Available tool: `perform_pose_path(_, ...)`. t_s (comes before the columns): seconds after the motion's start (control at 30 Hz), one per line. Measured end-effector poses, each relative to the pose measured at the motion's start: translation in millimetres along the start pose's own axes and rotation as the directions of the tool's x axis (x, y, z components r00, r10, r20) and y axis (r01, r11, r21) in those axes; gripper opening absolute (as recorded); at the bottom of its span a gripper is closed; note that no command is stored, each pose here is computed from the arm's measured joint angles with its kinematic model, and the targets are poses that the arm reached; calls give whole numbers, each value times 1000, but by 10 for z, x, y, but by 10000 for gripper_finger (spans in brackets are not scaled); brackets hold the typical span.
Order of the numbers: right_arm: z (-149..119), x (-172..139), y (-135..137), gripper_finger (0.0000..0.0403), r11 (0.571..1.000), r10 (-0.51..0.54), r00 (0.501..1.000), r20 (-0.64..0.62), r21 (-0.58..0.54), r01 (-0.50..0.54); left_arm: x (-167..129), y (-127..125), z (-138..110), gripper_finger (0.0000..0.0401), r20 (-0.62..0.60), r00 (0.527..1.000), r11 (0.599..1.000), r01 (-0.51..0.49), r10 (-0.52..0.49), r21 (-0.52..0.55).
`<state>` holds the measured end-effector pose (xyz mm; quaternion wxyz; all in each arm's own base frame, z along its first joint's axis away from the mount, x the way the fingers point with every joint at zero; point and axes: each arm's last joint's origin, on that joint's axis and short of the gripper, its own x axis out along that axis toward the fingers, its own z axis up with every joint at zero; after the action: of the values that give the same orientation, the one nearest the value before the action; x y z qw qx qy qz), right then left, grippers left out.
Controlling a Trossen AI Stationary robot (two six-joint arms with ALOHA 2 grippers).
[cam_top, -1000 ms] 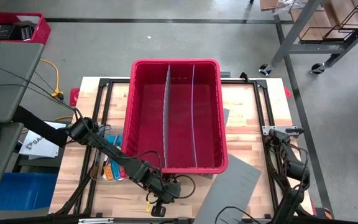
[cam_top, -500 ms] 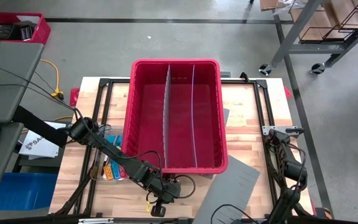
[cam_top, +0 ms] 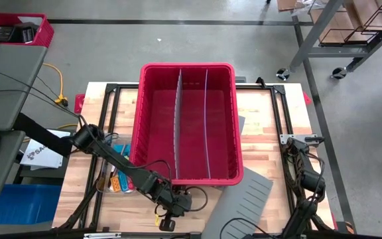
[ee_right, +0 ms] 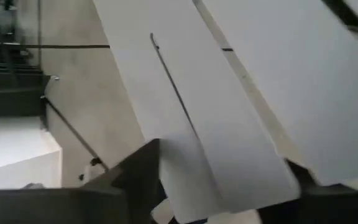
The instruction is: Sort Items/Unsort Items
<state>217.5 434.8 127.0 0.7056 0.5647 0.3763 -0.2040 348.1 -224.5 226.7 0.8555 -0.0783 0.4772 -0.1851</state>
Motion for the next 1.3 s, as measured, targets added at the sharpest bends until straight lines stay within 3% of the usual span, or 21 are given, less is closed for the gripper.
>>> perform_pose_path(0.17,9,-108,165,26,999,-11,1000,12,-47,11,-173,-10,62,1,47,999,1000,5,-6,13)
perform_pose_path(0.3,5,-274,376,12,999,14,1000,25,-50,-13,-362,-15,112,0,88,996,1000,19,-20,22)
perform_pose_path(0.43,16,-530,615,5,998,14,999,41,-64,-11,-747,-7,204,0,192,981,999,4,-12,40)
perform_pose_path(0.6,144,-1010,845,2,983,-133,991,21,-124,134,-1259,46,291,0,344,938,994,-71,37,86)
perform_pose_path(0.8,330,-1334,834,1,951,-280,959,-51,-150,270,-1703,150,346,0,473,875,979,-172,102,107)
perform_pose_path(1.0,345,-1437,876,0,948,-302,947,-111,-141,286,-1567,110,306,0,413,908,982,-137,73,127)
perform_pose_path(1.3,402,-1602,914,0,931,-358,919,-164,-144,336,-846,-16,211,0,219,976,999,-14,7,31)
